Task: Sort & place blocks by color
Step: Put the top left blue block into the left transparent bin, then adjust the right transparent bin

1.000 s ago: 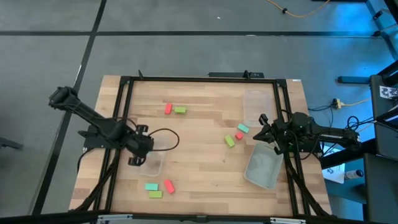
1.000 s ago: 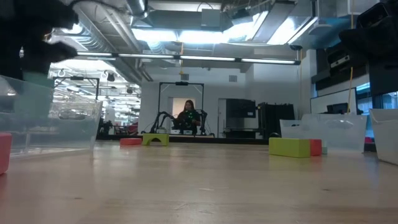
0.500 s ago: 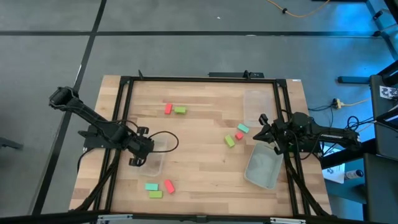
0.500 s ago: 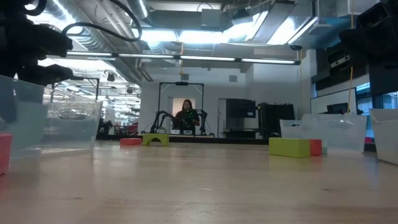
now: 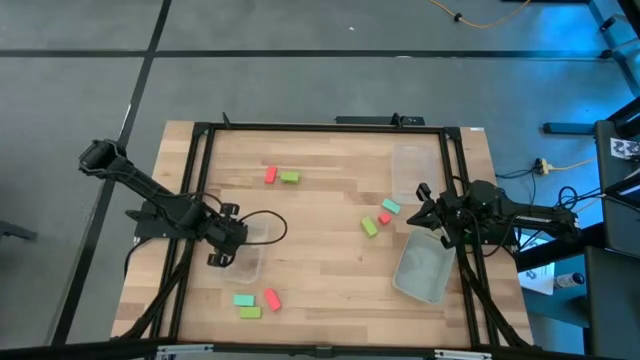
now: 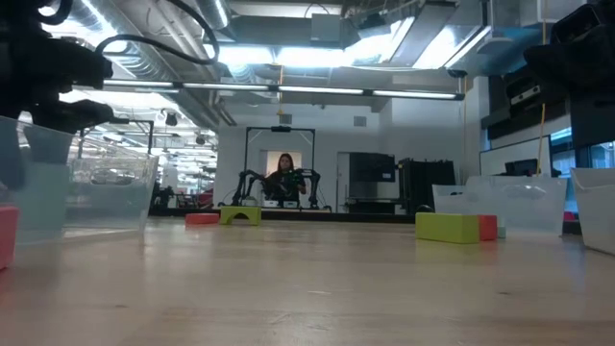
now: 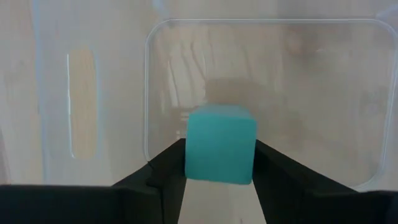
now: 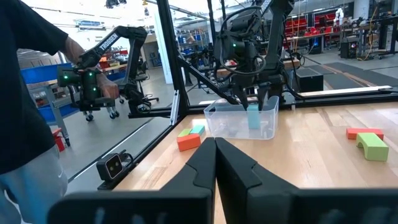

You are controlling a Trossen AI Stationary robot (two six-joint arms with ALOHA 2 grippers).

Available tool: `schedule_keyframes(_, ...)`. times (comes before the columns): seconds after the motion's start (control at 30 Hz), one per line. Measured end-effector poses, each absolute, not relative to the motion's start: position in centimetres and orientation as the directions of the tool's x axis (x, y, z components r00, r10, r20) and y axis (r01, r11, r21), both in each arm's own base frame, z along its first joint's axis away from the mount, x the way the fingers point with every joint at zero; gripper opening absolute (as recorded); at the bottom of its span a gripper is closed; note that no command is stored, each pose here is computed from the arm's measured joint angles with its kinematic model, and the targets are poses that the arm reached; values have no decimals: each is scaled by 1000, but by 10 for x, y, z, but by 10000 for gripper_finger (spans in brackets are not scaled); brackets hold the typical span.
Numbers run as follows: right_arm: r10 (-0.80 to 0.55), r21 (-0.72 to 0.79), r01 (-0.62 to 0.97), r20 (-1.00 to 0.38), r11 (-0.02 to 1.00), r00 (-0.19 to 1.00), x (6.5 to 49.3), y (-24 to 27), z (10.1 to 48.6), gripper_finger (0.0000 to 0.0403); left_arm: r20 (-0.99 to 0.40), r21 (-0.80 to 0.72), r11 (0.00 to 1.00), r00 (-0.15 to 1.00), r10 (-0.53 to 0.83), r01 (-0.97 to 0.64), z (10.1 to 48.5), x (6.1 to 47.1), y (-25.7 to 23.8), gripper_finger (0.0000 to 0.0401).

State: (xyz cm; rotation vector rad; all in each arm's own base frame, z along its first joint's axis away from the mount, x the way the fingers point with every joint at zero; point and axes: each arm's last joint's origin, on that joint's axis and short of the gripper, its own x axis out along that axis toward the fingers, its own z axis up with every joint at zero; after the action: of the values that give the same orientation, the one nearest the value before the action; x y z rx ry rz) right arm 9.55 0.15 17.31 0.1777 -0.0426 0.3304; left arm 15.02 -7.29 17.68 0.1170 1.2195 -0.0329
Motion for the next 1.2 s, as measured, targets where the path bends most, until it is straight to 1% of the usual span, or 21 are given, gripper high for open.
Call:
schedule_keyframes(0.27, 319, 167, -326, 71, 930, 945, 95, 1, 173, 14, -951, -28, 998, 307, -41, 47, 179, 154, -66, 164)
schedule_keyframes(0.47, 319, 167, -326, 70, 930, 945, 95, 1, 173, 14, -939, -35, 999, 341, -46, 40, 192, 163, -63, 165)
schedule_keyframes(0.6, 319, 167, -326, 70, 930, 945, 96, 1, 173, 14, -942, -31, 999, 333, -36, 20, 203, 165, -59, 165)
schedule_keyframes(0.73, 319, 167, -326, 70, 930, 945, 96, 1, 173, 14, -950, -37, 999, 308, -41, 20, 224, 166, -59, 165)
schedule_keyframes(0.87, 319, 167, -327, 70, 930, 945, 95, 1, 173, 14, -956, -24, 997, 290, -46, 78, 258, 165, -59, 165)
schedule_keyframes(0.93, 319, 167, -326, 70, 930, 945, 96, 1, 173, 14, -937, -24, 994, 345, -60, 108, 279, 168, -60, 165)
schedule_keyframes(1.0, 319, 167, -326, 70, 931, 945, 95, 1, 173, 14, -878, -14, 995, 475, -58, 95, 300, 173, -60, 165)
schedule_keyframes(1.07, 319, 167, -326, 71, 930, 945, 95, 1, 173, 14, -774, -16, 998, 630, -54, 65, 318, 179, -59, 165)
schedule_keyframes(1.13, 319, 167, -326, 70, 930, 945, 96, 1, 173, 14, -648, -21, 999, 761, -32, 24, 330, 184, -55, 165)
schedule_keyframes(1.2, 319, 167, -326, 70, 930, 945, 96, 1, 173, 14, -533, -46, 999, 846, -13, -14, 335, 190, -48, 165)
